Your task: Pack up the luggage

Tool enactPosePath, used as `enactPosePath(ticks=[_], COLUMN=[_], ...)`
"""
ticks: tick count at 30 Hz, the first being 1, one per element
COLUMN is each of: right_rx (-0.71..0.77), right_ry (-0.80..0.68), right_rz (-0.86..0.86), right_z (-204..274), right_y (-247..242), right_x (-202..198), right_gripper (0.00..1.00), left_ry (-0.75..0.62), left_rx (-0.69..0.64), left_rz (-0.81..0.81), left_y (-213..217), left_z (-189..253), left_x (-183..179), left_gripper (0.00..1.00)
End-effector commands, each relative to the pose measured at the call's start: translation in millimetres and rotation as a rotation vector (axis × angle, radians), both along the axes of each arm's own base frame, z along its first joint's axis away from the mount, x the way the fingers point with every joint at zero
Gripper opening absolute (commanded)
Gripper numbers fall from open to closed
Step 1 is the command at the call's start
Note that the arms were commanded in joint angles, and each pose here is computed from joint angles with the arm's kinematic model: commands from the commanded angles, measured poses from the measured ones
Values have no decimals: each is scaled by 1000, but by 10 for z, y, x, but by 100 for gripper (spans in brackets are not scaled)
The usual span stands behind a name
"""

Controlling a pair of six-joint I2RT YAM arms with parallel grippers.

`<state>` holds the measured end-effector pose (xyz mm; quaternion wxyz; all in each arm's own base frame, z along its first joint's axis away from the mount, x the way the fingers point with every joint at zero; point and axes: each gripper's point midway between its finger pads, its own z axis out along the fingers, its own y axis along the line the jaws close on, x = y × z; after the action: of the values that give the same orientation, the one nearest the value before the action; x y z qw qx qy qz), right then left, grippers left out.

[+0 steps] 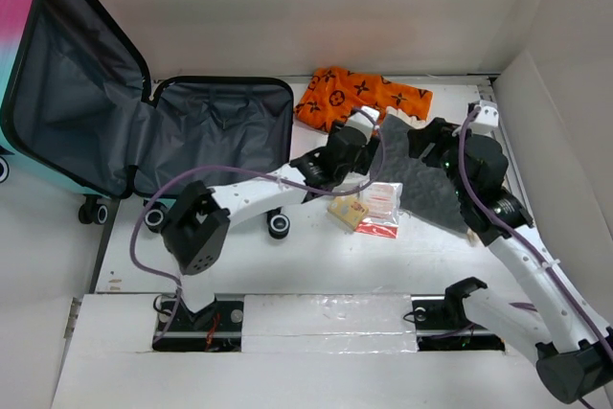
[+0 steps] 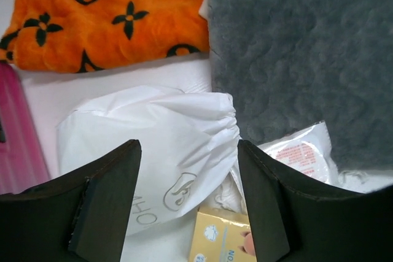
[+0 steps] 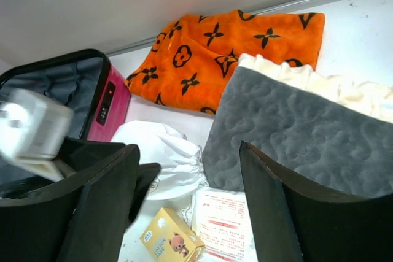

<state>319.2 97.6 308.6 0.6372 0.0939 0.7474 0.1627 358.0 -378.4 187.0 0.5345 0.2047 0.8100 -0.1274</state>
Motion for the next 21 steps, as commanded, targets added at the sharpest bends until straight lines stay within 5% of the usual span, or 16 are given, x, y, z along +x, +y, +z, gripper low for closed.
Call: enactPosePath(ticks=[1, 10, 21], right_rx=[43, 65, 94], right_ry=[-35, -55, -74], right_rz=[15, 22, 24], right_z=[105, 124, 160], right_y=[-46, -133, -189], right_x=[-48, -101, -204], right_gripper=[72, 72, 82], left_ry=[-47, -89, -27], left_rx=[46, 225, 429], left_rz=[-31, -13, -88], left_y=[-153, -339, -508], left_z=[127, -87, -551], left_x=[82, 432, 572], left_gripper=[60, 74, 75])
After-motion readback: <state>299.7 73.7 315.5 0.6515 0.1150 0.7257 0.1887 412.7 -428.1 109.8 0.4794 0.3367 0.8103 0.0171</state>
